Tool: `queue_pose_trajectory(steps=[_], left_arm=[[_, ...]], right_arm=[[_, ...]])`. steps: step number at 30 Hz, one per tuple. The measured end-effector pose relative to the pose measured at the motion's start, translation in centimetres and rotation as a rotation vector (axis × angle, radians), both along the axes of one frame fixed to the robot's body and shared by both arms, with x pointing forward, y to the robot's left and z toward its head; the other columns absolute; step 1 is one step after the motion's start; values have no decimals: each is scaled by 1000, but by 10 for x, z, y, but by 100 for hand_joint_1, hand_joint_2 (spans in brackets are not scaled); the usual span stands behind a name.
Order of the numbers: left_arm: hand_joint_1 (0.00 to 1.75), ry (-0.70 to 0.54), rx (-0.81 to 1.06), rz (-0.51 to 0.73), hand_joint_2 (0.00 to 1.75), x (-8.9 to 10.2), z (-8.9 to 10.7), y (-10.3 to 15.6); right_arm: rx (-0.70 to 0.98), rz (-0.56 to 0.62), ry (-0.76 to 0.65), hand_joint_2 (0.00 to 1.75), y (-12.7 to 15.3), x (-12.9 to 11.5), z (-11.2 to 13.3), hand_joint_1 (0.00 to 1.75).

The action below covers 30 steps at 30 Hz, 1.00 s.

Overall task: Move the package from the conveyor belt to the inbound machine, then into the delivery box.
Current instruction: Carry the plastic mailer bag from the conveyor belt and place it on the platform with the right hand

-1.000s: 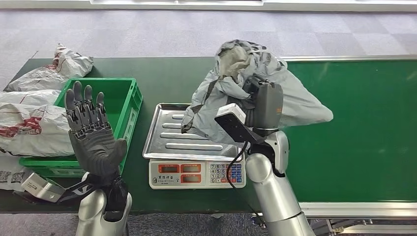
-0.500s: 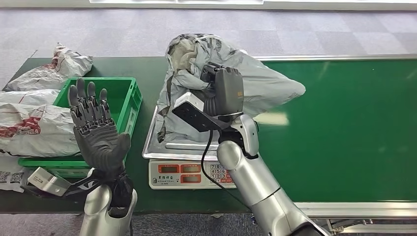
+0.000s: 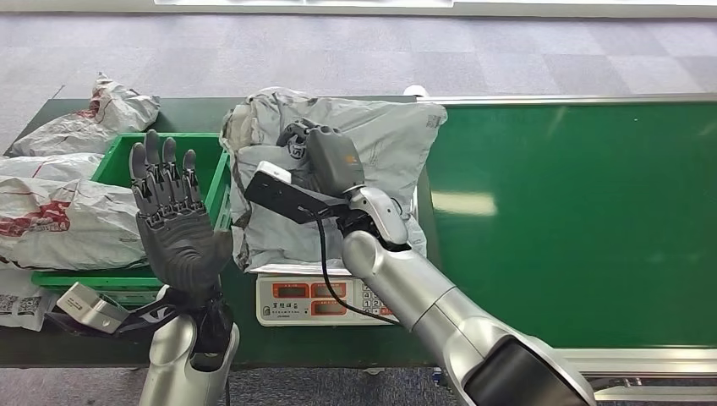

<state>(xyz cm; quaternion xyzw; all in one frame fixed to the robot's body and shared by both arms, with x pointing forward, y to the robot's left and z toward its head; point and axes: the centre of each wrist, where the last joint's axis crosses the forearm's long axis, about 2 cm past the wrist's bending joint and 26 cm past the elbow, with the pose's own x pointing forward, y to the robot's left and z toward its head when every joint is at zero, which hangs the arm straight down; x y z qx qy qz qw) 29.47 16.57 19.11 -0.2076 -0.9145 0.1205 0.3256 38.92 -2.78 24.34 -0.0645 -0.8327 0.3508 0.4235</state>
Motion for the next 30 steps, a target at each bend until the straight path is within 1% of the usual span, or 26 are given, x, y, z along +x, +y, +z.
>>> queue_pose_trajectory(steps=[3, 7, 15, 18, 20, 23, 25, 27, 29, 30], left_arm=[[0, -5, 8, -3, 175, 0, 0, 0], [0, -8, 15, -1, 175, 0, 1, 0], [0, -10, 21, -3, 175, 0, 0, 2], [0, -9, 23, -3, 175, 0, 0, 2], [0, -5, 23, 1, 175, -1, -1, 3], [0, 6, 24, 16, 175, -3, -3, 3], [0, 16, 27, 29, 175, -4, -5, 4], [0, 31, 40, 54, 175, -5, -8, 5], [0, 53, 69, 92, 175, -6, -11, 6], [0, 67, 90, 115, 175, -6, -12, 7]], right_arm=[[-10, 102, 24, 175, 6, -3, -7, 0], [-5, 164, 39, 0, 10, -5, -11, 0], [24, 198, 19, 0, 8, -3, -16, 0], [61, 205, -68, 0, 6, -2, -16, 0], [71, 141, -180, 0, 4, -2, -13, 0], [54, -25, -392, 0, 0, -6, -2, 0], [61, -105, -511, 0, -5, -11, 8, 0], [132, -181, -598, 87, -17, -18, 21, 0], [281, -267, -662, 175, -39, -26, 36, 0], [372, -314, -700, 175, -55, -29, 45, 0]])
